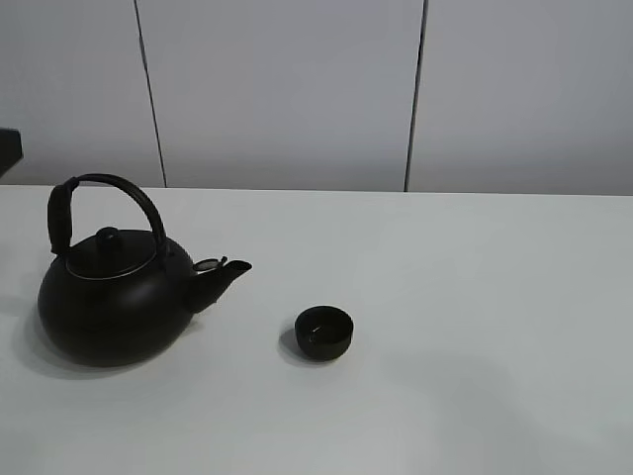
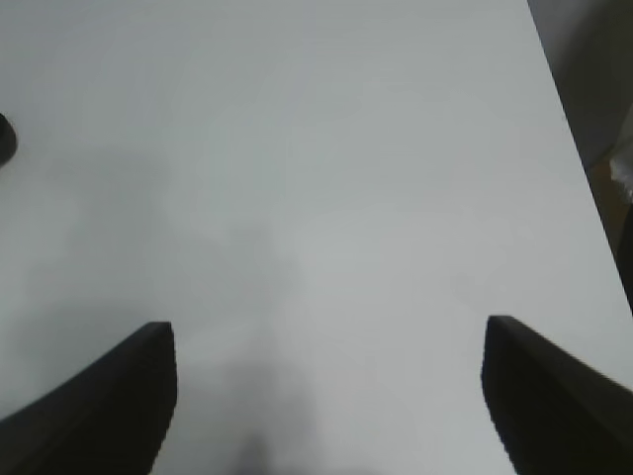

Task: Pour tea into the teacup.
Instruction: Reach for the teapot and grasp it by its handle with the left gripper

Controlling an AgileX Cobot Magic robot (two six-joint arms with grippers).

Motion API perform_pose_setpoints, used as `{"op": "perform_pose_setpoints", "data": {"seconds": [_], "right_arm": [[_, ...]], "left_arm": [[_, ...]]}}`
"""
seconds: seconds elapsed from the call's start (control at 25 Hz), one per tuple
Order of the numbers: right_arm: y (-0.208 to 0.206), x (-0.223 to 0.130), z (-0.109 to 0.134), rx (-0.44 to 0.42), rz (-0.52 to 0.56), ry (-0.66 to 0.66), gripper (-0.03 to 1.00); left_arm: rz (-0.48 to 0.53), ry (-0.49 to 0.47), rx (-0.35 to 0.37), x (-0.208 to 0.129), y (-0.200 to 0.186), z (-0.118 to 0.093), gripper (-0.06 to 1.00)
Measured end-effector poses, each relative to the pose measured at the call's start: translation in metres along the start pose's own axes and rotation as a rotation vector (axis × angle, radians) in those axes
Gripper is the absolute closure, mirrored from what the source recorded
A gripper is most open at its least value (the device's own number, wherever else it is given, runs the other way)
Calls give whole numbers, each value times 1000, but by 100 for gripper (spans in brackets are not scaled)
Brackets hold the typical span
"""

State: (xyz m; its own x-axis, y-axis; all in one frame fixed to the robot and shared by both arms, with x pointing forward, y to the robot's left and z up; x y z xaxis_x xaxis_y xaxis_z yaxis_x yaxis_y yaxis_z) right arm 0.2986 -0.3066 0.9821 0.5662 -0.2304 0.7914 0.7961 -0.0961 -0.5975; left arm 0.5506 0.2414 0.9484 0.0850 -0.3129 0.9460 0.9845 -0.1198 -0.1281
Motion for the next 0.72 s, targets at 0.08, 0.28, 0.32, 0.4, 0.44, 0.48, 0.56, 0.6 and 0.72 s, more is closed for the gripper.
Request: {"op": "perform_pose_setpoints", "data": {"seconds": [0.08,0.28,0.32,0.4,0.44,0.48,0.56,0.6,0.72], "right_arm": [[0,0,0,0,0,0,39],[0,0,0,1,0,0,39],[0,0,0,1,0,0,39],[0,0,1,7,1,2,39],[0,0,1,7,1,2,39],[0,0,1,7,1,2,39],[0,0,1,7,1,2,39],[0,0,1,7,1,2,39],[0,0,1,7,1,2,39]], "left_arm": [[41,21,-43,-17,0,-11,29],[81,81,-135,-45,5,-35,29],[77,82,-134,-47,6,-36,29],[93,85,-138,-56,8,-38,29],[105,82,-142,-60,9,-40,29],[121,77,-146,-65,9,-41,29],[136,64,-150,-70,10,-43,29],[136,56,-150,-70,10,-43,29],[111,46,-142,-62,17,-42,29]]}}
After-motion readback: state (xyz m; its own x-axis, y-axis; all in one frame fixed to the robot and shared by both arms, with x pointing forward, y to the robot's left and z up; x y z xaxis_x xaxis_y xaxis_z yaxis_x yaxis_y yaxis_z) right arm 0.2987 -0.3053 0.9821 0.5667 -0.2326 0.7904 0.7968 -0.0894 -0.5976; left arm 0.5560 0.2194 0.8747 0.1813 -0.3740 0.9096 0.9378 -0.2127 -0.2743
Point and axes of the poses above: a point on each arm's last joint axis where the gripper is mounted, y pointing out along that axis toward the gripper, z along the wrist's bending axis when the last joint is at zero, x = y × z, the point moved 10 cm from there along y, pointing out along that axis toward the gripper, and after that the axes turned 14 degrees about y, right-handed, at the moved point
